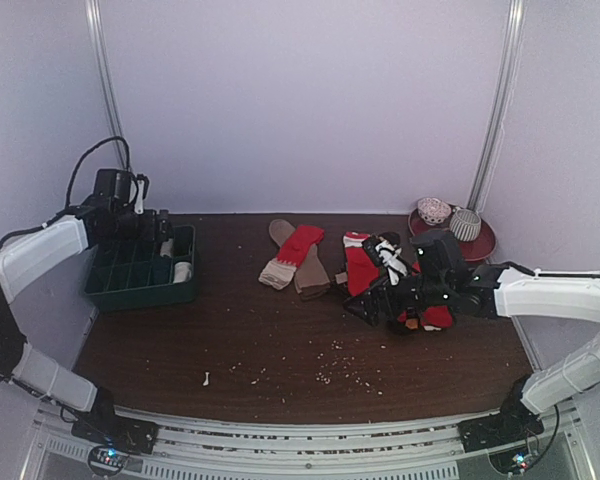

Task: Roll the socks
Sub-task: Adjust the pair of socks in the storage box.

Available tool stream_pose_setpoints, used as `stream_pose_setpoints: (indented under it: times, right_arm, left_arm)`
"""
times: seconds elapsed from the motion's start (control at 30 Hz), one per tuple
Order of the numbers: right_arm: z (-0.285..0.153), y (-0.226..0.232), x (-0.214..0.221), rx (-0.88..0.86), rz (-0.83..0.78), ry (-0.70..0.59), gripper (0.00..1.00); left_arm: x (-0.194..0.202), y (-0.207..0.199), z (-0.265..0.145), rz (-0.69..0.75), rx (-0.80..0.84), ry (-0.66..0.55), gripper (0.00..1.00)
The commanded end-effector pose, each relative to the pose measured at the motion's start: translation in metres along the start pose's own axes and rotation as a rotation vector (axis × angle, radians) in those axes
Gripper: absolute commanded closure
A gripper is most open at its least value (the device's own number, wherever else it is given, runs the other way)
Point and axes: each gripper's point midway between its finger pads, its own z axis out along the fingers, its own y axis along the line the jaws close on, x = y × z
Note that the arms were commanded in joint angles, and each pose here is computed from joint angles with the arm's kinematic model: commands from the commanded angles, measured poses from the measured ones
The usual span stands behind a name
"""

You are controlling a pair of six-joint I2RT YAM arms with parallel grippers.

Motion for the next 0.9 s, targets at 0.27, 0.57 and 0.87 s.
stream_pose_setpoints:
  times: [0.27, 0.57, 0.87]
  right_arm:
    - [-0.023, -0.045, -0.023, 0.273, 0.043, -0.133, 0.0]
    - [-0.016, -0.037, -0.013, 0.221, 0.038, -0.081, 0.0]
    - [-0.017, -0.037, -0.013, 0.219, 0.036, -0.083, 0.0]
  left_arm:
    - [0.037, -0.008, 0.02, -0.024, 0.019, 0.034, 0.31]
    - [0.057, 0.0, 0.055, -0.097, -0.049, 0.075, 0.6]
    - [0.059, 0.005, 0.083, -0.113, -0.096, 0.063, 0.8]
